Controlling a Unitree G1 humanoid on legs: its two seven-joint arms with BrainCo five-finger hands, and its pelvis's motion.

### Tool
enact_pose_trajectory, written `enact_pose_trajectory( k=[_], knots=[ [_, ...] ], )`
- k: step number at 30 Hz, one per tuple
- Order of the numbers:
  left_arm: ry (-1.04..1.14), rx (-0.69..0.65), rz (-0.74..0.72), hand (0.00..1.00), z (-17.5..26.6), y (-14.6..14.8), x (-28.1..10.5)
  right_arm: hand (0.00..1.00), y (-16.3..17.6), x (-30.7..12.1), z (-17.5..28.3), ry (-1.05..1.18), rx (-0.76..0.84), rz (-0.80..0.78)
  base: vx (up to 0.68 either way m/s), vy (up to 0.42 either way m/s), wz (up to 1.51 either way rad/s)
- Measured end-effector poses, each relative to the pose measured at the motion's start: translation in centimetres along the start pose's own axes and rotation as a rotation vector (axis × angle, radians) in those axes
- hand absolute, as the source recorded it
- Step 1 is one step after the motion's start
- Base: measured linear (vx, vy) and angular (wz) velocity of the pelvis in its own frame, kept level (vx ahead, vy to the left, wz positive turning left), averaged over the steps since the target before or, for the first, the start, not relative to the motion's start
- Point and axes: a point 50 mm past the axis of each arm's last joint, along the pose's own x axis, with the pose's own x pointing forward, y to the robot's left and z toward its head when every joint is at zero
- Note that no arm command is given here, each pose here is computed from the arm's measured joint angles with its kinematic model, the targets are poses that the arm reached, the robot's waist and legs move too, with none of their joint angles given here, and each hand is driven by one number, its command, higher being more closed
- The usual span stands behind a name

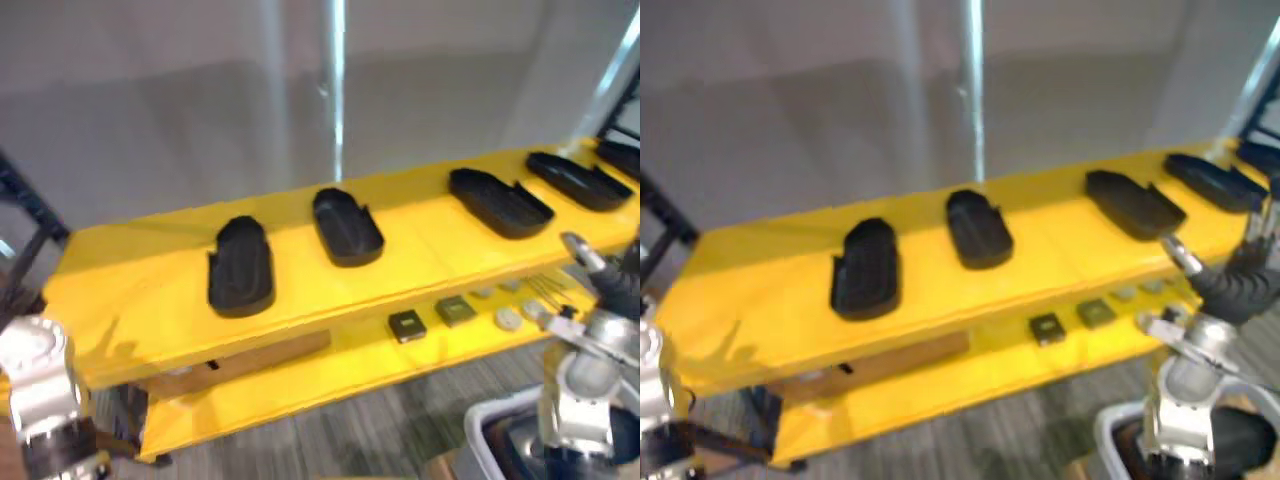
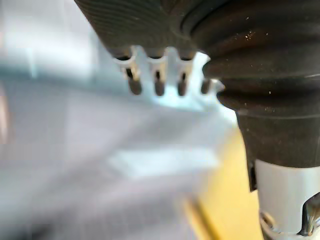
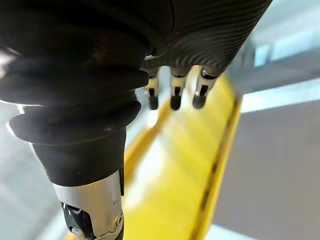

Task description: Walk over and take plastic housings, then place them on the shelf

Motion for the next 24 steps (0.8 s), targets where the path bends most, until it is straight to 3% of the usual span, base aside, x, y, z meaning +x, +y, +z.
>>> enact_pose_trajectory(
  k=[3, 8, 13, 17, 19, 21, 23, 24],
  knots=[
    [0.053, 0.129, 0.081, 0.00, -2.8, 4.0, -0.6, 0.00, 2.9, 2.6, 0.2, -0.024, 0.061, 0.174, -0.04, -0.010, 0.51],
    [0.262, 0.351, 0.058, 0.00, -9.1, 9.6, -3.5, 0.00, 6.9, 4.8, 0.6, -0.016, 0.138, 0.397, 0.01, 0.003, 0.40],
    [0.610, 0.526, -0.167, 0.00, -15.4, 14.0, -9.5, 0.00, 10.2, 3.7, -1.1, 0.118, 0.145, 0.659, 0.03, 0.008, 0.13],
    [0.827, 0.544, -0.316, 0.00, -17.9, 15.2, -13.0, 0.00, 12.9, 2.2, -1.1, 0.140, 0.189, 0.923, 0.00, 0.000, -0.02],
    [0.937, 0.540, -0.413, 0.00, -18.9, 15.4, -14.8, 0.00, 15.0, 0.6, -0.9, 0.172, 0.253, 1.172, -0.02, -0.013, -0.06],
    [1.019, 0.532, -0.453, 0.00, -19.5, 15.6, -16.0, 0.00, 16.1, -0.4, -0.9, 0.196, 0.293, 1.304, -0.01, -0.016, -0.04],
    [1.090, 0.533, -0.484, 0.00, -19.9, 16.2, -17.0, 0.00, 16.6, -0.8, -1.0, 0.216, 0.300, 1.368, 0.00, -0.014, -0.04],
    [1.222, 0.591, -0.595, 0.00, -20.5, 18.0, -19.1, 0.00, 16.2, -0.5, -1.2, 0.244, 0.314, 1.328, 0.00, 0.000, 0.00]
  ],
)
